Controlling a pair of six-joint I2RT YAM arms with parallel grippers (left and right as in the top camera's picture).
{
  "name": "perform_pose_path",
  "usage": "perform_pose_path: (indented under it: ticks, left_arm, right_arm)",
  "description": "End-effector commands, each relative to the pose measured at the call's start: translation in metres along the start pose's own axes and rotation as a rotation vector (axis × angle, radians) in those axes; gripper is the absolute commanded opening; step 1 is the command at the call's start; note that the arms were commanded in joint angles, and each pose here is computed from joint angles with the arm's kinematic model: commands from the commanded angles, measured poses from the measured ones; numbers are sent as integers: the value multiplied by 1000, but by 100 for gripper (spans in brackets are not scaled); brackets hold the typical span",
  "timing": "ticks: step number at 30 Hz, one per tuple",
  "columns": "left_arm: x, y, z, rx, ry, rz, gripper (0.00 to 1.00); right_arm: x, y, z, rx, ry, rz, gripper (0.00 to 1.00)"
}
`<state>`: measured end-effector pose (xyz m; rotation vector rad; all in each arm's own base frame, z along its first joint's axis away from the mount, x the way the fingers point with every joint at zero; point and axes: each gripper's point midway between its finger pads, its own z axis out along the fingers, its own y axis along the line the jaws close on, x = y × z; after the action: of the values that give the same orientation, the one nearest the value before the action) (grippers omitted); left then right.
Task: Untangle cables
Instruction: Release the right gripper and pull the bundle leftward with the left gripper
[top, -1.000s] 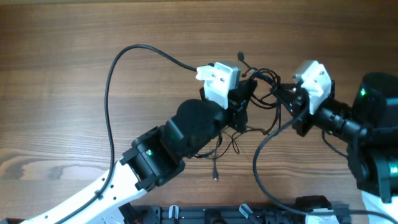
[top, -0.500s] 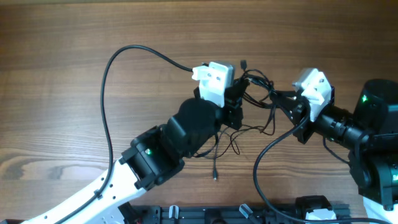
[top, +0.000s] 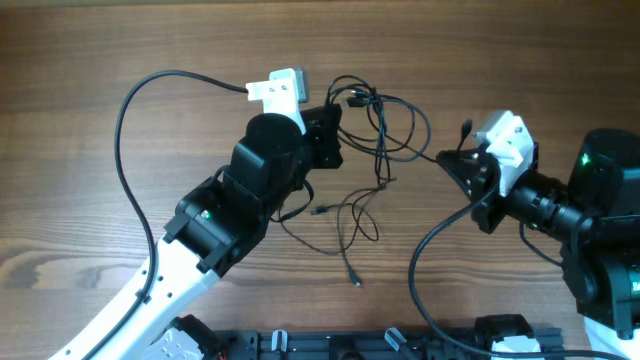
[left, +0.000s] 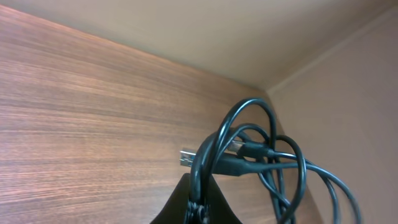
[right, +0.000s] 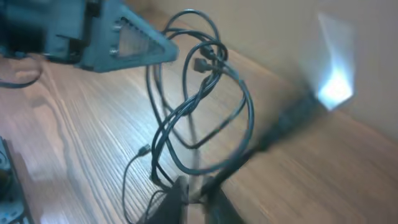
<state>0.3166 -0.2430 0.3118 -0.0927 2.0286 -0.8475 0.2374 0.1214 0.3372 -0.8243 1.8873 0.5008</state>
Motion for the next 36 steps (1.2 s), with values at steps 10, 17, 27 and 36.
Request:
perform_pose_path:
  ticks: [10, 17, 27, 36]
  left_arm:
    - [8, -61, -16, 331, 83, 138, 4]
    - [4, -64, -22, 344, 67, 140, 4]
    - [9, -87, -36, 476, 108, 155, 4]
    - [9, -106, -56, 597, 111, 206, 4]
  right_arm:
    - [13, -40, -3, 221, 79, 82, 100]
    - [31, -54, 22, 194, 163, 141, 99]
    - [24, -46, 52, 26, 127, 170, 97]
    - [59, -101, 57, 316, 259, 353, 93]
